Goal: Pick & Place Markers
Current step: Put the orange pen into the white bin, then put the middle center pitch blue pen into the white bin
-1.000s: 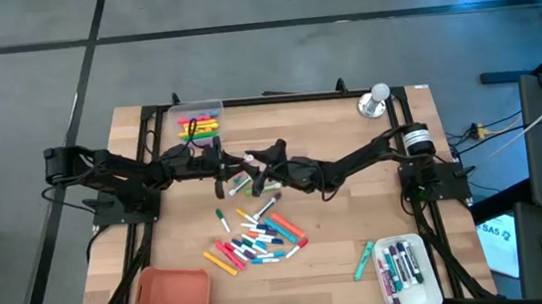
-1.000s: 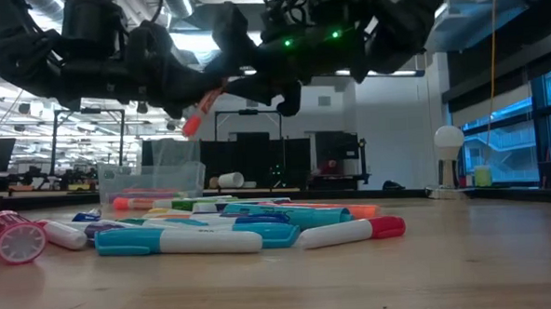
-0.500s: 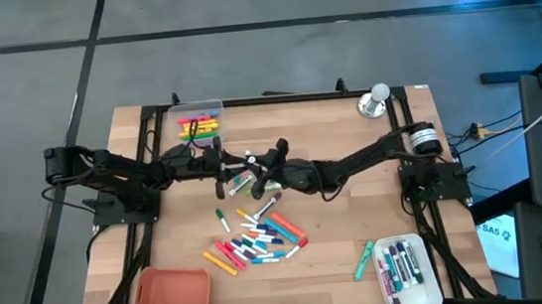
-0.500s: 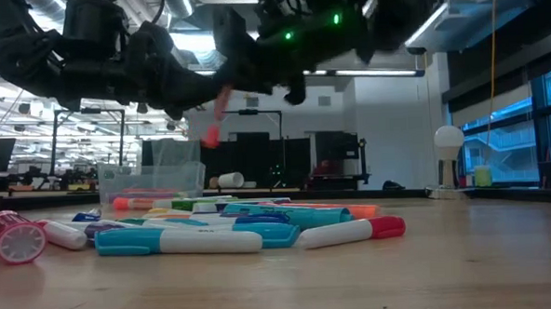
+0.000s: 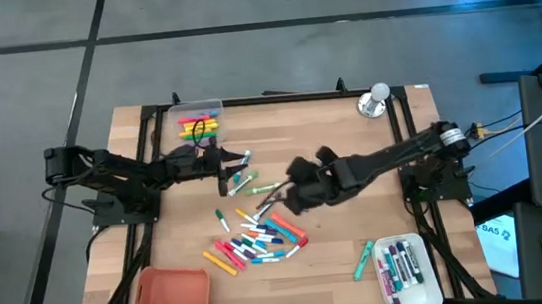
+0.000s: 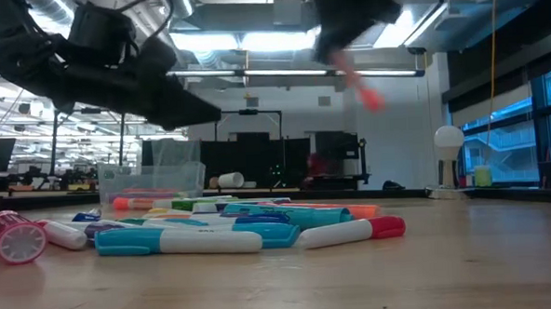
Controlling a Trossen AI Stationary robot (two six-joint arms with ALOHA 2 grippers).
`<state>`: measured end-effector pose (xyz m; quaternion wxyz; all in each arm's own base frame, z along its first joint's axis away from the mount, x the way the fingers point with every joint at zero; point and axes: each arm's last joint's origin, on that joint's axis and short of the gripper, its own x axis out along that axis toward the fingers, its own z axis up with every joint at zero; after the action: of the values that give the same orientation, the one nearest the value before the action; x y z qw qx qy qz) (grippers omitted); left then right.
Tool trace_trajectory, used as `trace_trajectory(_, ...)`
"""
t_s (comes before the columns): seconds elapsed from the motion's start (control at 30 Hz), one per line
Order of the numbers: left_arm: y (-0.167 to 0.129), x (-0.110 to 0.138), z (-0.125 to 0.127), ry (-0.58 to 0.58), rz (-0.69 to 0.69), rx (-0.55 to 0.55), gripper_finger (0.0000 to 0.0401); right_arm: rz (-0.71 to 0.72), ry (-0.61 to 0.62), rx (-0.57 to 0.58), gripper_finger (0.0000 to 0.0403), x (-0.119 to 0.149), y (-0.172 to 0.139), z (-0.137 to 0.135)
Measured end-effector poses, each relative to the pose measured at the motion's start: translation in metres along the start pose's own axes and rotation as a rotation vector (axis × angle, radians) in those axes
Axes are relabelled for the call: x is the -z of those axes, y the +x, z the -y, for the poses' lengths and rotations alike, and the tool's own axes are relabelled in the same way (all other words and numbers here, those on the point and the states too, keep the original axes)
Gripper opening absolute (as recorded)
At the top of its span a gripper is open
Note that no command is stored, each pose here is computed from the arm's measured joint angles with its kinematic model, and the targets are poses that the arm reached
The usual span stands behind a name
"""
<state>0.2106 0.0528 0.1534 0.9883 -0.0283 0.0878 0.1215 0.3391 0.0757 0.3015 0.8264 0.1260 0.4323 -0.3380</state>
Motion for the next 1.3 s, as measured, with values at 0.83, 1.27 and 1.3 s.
trace_trajectory(0.83, 0.036, 0.014, -0.016, -0.106, -0.359, -0.268, 0.0161, -0.849, 0.423, 0.249, 0.014, 0.156, -0.103, -0.038)
trace_trajectory(1.27, 0.042, 0.016, -0.016, -0.102, -0.488, -0.272, 0.0162, -0.637, 0.41, 0.234, 0.0224, 0.167, -0.103, -0.042)
trace_trajectory(1.3, 0.042, 0.016, -0.016, -0.106, -0.496, -0.27, 0.0162, -0.589, 0.39, 0.216, 0.0221, 0.165, -0.101, -0.042)
